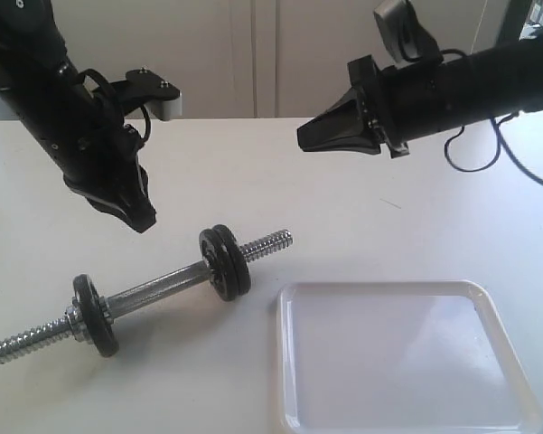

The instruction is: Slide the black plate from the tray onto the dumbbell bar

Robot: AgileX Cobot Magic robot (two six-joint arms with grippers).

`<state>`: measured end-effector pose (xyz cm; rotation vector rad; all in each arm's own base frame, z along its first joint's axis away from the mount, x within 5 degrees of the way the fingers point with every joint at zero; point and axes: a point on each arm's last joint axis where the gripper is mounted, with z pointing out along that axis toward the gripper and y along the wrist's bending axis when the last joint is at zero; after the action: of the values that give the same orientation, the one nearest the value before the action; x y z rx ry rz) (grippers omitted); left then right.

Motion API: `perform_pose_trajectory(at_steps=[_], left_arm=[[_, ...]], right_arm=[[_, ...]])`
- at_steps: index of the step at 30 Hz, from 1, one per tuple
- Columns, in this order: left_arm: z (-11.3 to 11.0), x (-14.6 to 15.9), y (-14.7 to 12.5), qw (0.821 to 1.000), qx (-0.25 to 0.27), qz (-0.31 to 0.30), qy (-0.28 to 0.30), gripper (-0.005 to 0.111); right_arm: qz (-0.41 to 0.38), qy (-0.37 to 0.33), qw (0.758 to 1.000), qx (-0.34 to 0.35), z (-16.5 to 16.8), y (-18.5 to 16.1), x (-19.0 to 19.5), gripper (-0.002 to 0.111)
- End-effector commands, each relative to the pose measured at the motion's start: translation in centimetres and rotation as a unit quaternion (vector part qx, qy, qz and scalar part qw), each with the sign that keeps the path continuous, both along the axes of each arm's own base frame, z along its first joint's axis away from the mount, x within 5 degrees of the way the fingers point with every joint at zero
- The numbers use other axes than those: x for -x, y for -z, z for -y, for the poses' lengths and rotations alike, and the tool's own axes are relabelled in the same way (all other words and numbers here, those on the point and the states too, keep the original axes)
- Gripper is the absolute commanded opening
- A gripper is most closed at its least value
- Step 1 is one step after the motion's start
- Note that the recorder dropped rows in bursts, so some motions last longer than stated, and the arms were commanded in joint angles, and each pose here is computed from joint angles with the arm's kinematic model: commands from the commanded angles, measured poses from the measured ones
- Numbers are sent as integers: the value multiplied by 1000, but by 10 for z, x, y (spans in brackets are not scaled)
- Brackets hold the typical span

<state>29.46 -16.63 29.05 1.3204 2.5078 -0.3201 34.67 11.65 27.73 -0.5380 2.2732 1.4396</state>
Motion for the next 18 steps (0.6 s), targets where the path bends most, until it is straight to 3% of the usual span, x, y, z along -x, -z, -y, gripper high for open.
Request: perform_pose_trajectory(at_steps=[1,8,13,18], left_arm=[[-5,10,-20,999,18,13,-29,0],[-16,30,-53,996,42,42,-62,0],[-32,62,-80,992,63,69,-83,0],[-48,95,-75,987,80,70,-118,0]], right_arm=[[30,-1,999,34,7,-29,19,0],[78,62,990,96,19,-50,55,0],[153,124,972,128,32,-80,102,0],[193,149,958,149,41,-97,141,0]])
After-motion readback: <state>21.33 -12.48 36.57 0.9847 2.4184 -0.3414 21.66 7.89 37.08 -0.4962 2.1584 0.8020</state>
